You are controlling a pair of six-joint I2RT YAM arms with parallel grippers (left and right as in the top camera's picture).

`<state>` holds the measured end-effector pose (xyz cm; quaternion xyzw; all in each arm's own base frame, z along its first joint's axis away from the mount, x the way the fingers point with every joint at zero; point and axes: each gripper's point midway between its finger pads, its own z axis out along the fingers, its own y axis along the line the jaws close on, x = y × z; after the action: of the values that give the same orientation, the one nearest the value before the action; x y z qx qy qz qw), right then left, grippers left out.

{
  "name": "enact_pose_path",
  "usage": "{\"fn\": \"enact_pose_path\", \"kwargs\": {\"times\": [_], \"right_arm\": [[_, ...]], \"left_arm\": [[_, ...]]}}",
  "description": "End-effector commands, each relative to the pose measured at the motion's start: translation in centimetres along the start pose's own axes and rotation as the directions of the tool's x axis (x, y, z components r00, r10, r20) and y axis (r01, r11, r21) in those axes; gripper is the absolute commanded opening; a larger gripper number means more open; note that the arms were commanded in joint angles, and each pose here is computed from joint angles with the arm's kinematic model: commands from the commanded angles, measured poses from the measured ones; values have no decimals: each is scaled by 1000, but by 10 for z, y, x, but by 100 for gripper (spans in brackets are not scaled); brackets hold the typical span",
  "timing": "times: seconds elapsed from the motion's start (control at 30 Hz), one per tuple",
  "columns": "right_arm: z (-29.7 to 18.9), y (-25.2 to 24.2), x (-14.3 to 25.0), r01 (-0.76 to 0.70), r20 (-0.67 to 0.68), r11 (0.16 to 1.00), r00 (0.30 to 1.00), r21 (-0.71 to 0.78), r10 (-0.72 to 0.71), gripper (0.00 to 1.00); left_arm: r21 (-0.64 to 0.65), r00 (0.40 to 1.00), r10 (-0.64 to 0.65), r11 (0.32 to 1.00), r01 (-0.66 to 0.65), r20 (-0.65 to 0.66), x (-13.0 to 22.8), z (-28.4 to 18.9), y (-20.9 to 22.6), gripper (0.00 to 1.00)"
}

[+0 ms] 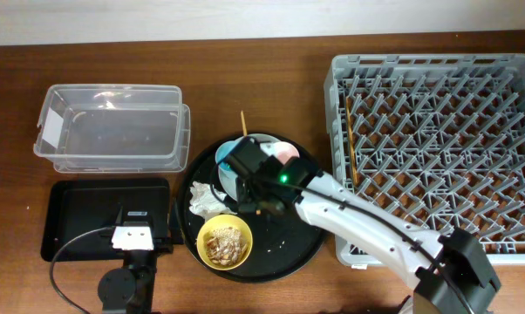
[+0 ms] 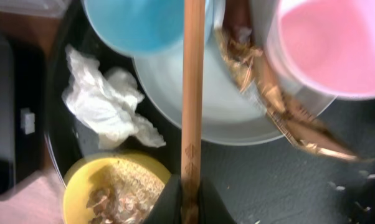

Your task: Sort waste into correct bins and load items into the dishwasher rack

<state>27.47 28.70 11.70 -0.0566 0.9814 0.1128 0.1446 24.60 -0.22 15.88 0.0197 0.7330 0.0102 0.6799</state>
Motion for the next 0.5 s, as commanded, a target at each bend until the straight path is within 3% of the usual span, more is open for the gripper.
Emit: {"fn": "enact_pose_path", "kwargs": {"times": [0.0, 0.1, 0.2, 0.27, 0.47], "right_arm": [[-40, -28, -45, 44, 73, 998, 996, 37, -47, 4], [-55, -106, -66, -29, 32, 989, 999, 142, 25, 4], [-64, -189, -67, -186, -10, 954, 981, 237, 193, 4], [-60, -214, -61, -196, -33, 945, 977, 261, 212, 4], [-33, -220, -40, -168, -86, 948, 977, 271, 198, 4]], "left_arm": [[-5, 1000, 16, 1000, -16, -1, 2, 0, 1, 99], [-5, 1000, 16, 1000, -16, -1, 2, 0, 1, 99], [-5, 1000, 16, 1000, -16, -1, 2, 0, 1, 99], [-5, 1000, 16, 1000, -16, -1, 2, 0, 1, 99], [-5, 1000, 16, 1000, -16, -1, 2, 0, 1, 99]]}}
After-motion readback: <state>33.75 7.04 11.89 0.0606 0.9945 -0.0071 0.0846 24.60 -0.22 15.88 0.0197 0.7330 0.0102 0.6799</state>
